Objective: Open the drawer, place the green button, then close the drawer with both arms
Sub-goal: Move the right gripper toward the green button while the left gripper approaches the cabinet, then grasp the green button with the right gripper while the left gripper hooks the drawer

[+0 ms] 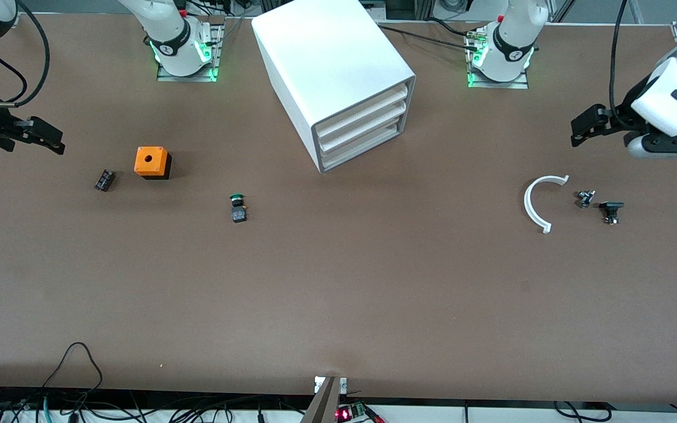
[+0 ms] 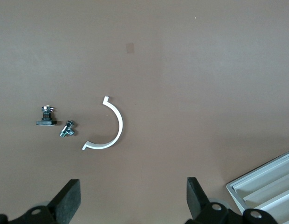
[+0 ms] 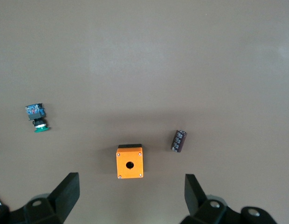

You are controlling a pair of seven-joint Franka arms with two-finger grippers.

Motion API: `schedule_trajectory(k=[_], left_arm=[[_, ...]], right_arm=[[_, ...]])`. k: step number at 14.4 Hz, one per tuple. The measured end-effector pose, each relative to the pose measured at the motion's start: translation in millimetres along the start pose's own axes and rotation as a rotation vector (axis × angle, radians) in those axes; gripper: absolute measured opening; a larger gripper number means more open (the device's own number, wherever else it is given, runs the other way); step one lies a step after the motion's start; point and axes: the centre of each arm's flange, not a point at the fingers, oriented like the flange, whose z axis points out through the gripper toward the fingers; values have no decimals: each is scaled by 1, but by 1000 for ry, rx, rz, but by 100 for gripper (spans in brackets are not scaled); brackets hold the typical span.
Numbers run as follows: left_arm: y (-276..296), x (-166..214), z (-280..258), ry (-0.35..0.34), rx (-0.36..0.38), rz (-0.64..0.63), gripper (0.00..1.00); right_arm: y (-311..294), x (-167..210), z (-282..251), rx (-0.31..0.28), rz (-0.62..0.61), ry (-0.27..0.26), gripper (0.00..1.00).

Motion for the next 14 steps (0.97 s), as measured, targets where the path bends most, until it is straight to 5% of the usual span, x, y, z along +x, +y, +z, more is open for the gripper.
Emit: schedule_trajectory(k=[8, 14], left_arm=[[36, 43, 109, -198, -20, 65, 100], [61, 59, 204, -360, -209, 89, 100]], right_arm=[[-5, 12, 30, 2, -47, -59, 100], [-57, 53, 97, -2, -135, -66, 100]])
